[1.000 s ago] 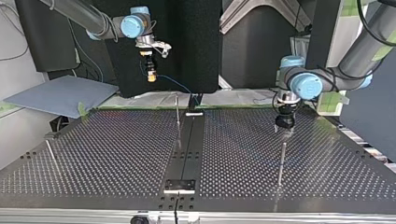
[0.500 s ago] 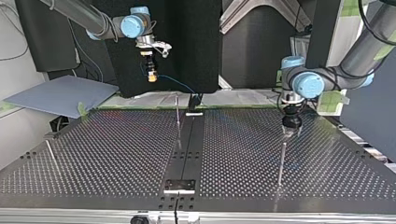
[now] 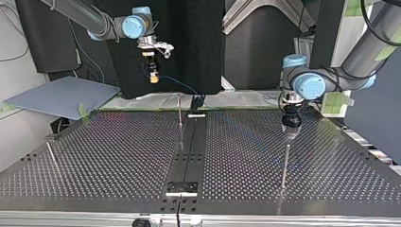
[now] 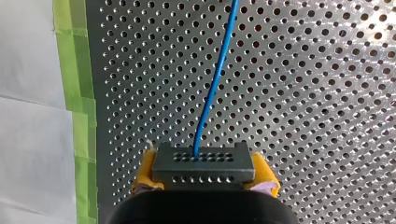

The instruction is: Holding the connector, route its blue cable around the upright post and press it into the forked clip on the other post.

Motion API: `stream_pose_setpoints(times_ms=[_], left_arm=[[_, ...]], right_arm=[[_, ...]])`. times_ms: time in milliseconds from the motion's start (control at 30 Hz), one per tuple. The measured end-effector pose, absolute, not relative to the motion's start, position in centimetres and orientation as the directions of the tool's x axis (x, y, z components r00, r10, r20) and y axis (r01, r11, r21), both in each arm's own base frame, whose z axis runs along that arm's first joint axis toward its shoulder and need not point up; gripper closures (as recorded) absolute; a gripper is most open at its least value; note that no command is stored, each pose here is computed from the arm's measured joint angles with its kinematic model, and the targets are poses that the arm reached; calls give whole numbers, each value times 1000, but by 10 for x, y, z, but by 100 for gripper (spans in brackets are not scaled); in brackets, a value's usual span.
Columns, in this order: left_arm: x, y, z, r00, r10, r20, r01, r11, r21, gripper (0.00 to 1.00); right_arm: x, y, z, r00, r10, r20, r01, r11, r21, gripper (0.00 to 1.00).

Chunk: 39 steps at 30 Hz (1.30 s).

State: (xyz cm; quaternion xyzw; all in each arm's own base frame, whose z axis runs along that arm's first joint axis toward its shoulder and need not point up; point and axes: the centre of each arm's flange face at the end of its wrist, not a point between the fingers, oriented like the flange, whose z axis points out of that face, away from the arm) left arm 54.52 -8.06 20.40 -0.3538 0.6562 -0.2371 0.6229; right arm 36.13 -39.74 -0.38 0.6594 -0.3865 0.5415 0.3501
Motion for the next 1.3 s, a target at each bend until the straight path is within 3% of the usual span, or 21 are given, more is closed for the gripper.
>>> stream_pose_setpoints(times_ms=[367, 700, 967, 1300], left_arm=[[526, -132, 197, -168, -698, -696, -119, 715, -689, 2], [501, -183, 190, -358, -637, -683, -43, 741, -670, 2], [494, -194, 189, -398, -614, -682, -20, 749, -662, 2], [475, -186, 203, -394, -559, -730, -65, 809, -584, 2]], right_arm=[[361, -397, -4, 116, -131, 985, -889, -457, 44, 98], [362, -397, -4, 119, -132, 984, -888, -458, 46, 98], [362, -396, -4, 120, -132, 984, -887, -459, 46, 98], [363, -396, -4, 117, -130, 984, -887, -460, 45, 98]])
